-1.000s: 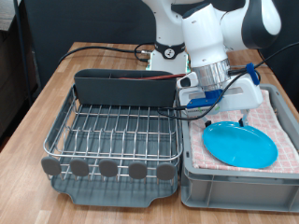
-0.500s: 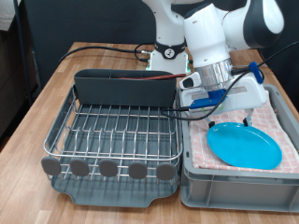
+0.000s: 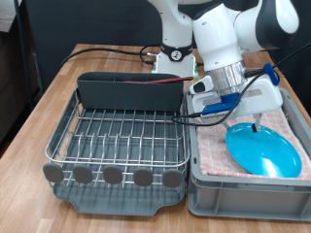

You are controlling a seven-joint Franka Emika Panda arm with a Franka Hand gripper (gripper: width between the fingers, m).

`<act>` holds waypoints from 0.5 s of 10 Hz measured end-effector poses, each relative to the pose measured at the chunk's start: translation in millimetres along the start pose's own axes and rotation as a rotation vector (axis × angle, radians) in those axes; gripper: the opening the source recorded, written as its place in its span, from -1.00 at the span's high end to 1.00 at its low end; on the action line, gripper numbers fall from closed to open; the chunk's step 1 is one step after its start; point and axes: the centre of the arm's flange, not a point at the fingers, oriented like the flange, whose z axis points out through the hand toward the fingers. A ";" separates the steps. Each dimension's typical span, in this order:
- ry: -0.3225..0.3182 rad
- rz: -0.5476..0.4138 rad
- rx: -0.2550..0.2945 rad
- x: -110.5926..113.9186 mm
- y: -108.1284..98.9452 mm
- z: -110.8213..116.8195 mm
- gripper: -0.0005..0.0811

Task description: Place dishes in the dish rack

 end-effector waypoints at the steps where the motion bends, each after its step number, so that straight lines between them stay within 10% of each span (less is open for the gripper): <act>1: -0.001 0.000 0.000 -0.2 -0.7 0.6 -0.11; 3: -0.009 0.010 -0.003 -1.6 -5.2 1.4 0.67; 5: -0.010 0.025 -0.020 -1.9 -11.3 1.3 0.69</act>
